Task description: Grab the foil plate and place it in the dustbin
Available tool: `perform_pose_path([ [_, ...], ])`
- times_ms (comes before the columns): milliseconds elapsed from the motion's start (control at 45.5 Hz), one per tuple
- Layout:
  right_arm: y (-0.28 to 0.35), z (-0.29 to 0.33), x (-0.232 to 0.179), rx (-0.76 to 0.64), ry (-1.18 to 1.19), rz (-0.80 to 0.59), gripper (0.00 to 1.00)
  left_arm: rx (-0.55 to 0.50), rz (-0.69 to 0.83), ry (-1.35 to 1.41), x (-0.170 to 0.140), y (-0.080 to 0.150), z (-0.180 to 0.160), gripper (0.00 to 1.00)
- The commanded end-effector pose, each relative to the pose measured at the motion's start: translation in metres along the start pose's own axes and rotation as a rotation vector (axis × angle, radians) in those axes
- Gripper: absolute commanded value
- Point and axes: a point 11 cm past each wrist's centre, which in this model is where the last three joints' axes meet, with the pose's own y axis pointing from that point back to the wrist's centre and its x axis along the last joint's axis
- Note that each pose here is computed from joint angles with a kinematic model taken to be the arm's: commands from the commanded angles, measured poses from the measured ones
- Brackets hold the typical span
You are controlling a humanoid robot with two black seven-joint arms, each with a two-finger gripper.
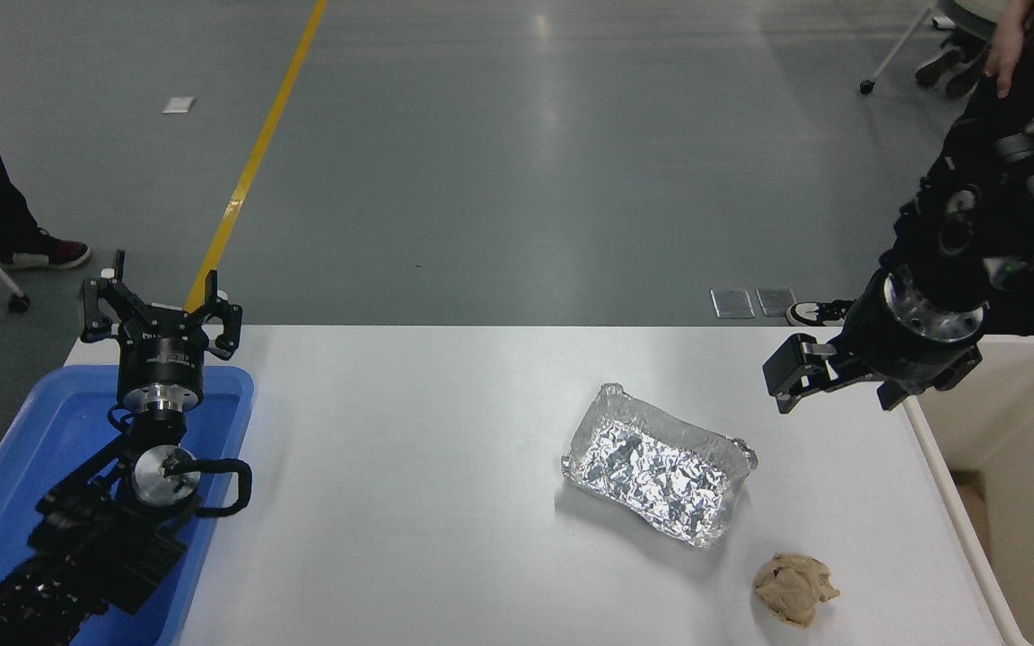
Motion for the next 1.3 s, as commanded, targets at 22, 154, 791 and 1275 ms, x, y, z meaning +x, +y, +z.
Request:
perform_pose_path([
  [22,-0.095,-0.013,-0.024,0.015,-0.086,0.01,0.97,0.001,-0.001,-0.001,0.0,0.0,0.0,0.99],
  [154,-0.119,-0.026,-0.03,0.034,-0.116,0.027,0.94,0.001,-0.001,-0.001,0.0,0.0,0.0,0.99],
  [791,-0.164,-0.035,-0.052,0.012,-0.176,0.079,0.0,0.004,-0.003,-0.002,0.0,0.0,0.0,0.99],
  [1275,-0.128,-0.021,-0.022,0.006,-0.172,0.117,0.0,0.007,-0.005,-0.002,-0.001,0.0,-0.001,0.99],
])
